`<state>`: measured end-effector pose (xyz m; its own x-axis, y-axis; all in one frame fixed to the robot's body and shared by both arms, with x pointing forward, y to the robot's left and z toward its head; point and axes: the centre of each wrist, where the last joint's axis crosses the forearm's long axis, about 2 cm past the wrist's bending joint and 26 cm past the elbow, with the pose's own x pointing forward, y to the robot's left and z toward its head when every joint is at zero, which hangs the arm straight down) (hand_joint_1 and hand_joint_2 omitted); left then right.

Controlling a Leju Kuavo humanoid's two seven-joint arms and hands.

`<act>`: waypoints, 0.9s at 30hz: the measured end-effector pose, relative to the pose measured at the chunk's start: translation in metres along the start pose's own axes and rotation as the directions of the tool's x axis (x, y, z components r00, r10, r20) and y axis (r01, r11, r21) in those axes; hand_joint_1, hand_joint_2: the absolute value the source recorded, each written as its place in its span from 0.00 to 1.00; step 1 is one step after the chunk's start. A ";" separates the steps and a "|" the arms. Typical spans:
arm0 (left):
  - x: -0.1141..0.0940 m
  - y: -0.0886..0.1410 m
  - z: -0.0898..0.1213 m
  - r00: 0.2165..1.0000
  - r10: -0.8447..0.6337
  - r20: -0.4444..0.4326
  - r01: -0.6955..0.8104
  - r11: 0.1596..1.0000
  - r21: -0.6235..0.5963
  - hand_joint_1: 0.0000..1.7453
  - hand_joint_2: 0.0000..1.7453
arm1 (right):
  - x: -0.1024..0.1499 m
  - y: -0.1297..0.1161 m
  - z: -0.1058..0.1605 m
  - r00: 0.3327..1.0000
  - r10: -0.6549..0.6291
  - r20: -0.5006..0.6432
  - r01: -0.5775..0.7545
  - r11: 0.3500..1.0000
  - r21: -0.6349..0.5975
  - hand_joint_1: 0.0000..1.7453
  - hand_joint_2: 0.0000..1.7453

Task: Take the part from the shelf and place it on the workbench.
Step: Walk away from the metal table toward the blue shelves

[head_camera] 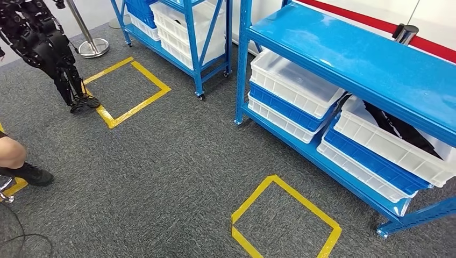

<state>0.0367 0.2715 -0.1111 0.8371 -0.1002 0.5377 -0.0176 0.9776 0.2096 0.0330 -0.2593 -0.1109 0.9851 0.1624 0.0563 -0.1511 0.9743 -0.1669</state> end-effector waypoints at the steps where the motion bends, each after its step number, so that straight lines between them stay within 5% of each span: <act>1: 0.000 0.000 0.000 1.000 0.001 0.001 -0.001 1.000 0.000 0.00 0.00 | 0.000 0.000 0.000 1.000 0.001 -0.001 -0.001 1.000 0.000 0.00 0.00; 27: -0.002 0.000 0.001 1.000 0.009 -0.019 -0.009 1.000 0.005 0.00 0.00 | 0.001 0.000 0.000 1.000 0.014 -0.003 -0.014 1.000 0.000 0.00 0.00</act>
<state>0.0348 0.2719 -0.1113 0.8470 -0.0879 0.5242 -0.0277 0.9776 0.2087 0.0339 -0.2591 -0.1108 0.9832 0.1753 0.0509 -0.1646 0.9720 -0.1676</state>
